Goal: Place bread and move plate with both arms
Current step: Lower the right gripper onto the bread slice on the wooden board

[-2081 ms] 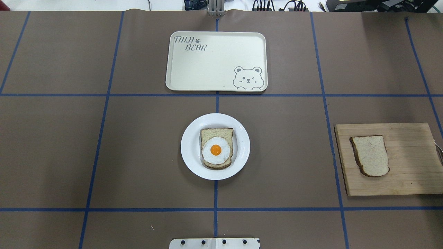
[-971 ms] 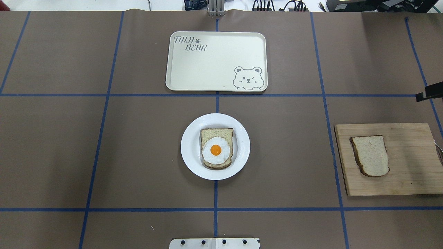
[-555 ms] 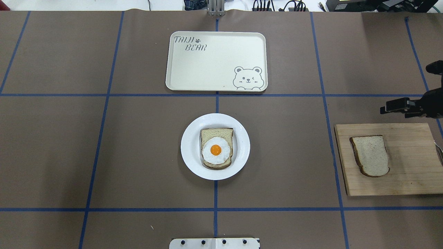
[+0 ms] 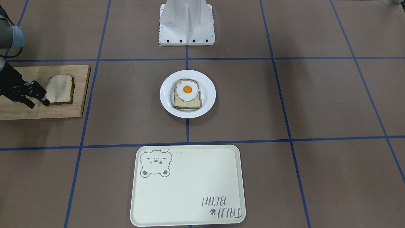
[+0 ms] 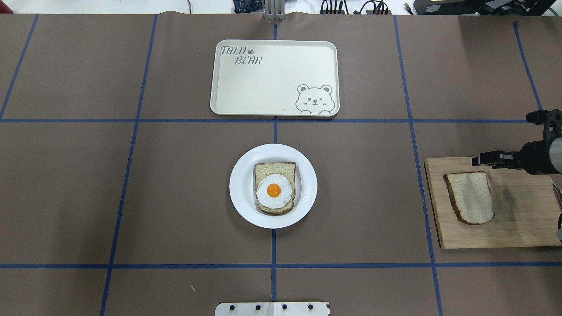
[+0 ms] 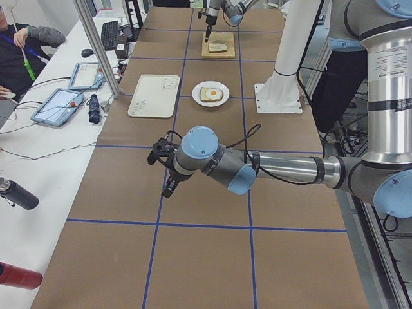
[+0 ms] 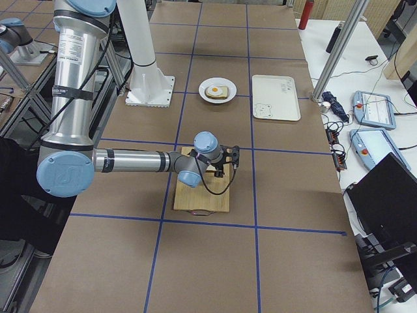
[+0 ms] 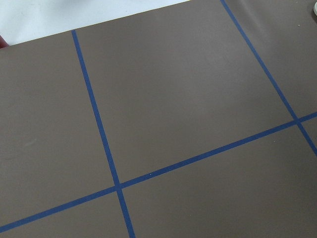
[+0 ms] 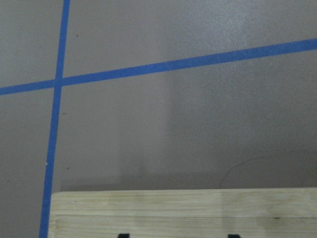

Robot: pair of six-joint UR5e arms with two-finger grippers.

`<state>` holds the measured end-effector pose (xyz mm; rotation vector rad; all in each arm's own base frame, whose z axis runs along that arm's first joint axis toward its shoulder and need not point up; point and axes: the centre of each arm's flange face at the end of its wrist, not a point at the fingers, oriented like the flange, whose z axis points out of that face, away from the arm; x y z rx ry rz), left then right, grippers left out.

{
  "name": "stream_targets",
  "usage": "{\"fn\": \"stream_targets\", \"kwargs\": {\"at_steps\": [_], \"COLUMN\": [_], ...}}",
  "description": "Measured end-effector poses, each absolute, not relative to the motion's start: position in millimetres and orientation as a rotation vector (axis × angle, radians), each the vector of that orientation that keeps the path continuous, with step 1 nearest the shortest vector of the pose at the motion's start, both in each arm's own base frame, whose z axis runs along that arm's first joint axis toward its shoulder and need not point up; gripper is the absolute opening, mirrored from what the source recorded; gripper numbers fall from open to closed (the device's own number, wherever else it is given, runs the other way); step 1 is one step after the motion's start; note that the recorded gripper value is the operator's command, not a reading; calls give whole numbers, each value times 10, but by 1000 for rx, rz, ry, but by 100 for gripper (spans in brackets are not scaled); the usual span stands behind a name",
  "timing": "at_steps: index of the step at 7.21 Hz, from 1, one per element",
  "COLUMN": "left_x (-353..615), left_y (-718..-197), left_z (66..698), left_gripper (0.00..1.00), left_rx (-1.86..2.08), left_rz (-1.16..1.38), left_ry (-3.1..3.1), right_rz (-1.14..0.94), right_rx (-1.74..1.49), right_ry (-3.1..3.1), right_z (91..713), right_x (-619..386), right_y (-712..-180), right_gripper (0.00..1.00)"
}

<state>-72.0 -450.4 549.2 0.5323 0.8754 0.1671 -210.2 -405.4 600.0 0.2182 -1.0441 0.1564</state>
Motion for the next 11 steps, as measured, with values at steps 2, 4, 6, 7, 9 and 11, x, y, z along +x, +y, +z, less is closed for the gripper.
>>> {"fn": "stream_targets", "kwargs": {"at_steps": [2,4,6,7,9,11], "left_x": [-723,-723,-722,-720,-718,-718], "left_y": [-4482,-4479,-4475,-4469,-4468,-4468], "left_z": [5469,5474,5490,5500,5509,5501], "left_gripper": [98,98,98,98,98,98], "left_rx": [536,534,531,529,527,529], "left_rz": [168,166,164,164,164,164], "left_ry": [876,876,875,876,876,876], "right_rz": [146,135,126,121,111,103], "right_rx": [210,208,208,210,217,219], "right_ry": [-1031,-1016,-1015,-1018,-1029,-1034], "right_z": [6080,6140,6132,6105,6030,5996], "right_x": [-2139,-2145,-2177,-2190,-2209,-2233], "right_y": [-3956,-3873,-3836,-3827,-3817,-3801], "right_gripper": [49,47,15,0,0,0]}}
